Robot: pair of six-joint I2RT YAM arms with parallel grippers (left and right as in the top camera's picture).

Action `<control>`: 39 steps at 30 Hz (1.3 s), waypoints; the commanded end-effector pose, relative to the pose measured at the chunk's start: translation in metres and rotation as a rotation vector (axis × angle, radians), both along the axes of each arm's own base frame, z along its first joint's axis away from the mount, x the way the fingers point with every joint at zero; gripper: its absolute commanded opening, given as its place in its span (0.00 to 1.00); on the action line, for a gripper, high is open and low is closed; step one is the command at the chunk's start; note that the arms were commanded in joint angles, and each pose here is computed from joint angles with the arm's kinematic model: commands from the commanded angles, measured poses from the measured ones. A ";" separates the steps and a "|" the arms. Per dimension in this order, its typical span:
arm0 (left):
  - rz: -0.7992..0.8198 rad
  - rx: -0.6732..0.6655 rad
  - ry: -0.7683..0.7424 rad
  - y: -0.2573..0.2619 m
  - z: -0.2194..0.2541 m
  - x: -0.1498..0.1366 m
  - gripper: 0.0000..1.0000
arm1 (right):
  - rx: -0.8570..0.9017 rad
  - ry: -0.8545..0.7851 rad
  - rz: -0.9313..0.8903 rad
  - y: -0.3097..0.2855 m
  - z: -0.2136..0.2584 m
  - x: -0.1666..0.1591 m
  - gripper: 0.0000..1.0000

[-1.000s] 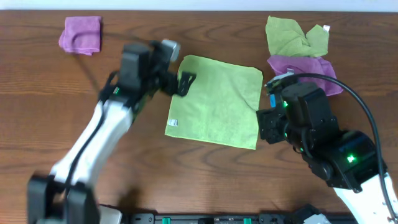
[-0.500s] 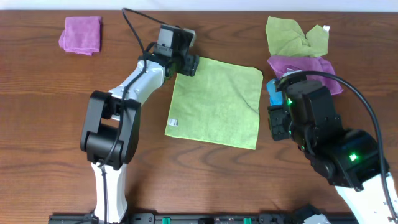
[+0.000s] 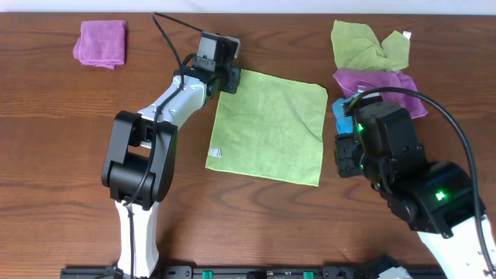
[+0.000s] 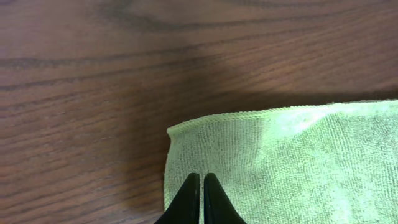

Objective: Fold the cloth

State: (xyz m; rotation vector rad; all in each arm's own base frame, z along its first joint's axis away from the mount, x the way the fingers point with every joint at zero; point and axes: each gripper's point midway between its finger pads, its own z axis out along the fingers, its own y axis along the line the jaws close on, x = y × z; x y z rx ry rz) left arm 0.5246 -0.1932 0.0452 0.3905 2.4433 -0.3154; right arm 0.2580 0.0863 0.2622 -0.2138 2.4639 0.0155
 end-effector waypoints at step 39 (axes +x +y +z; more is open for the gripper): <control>0.234 0.355 0.169 0.119 -0.075 -0.009 0.06 | 0.006 0.038 -0.026 0.004 -0.010 0.010 0.45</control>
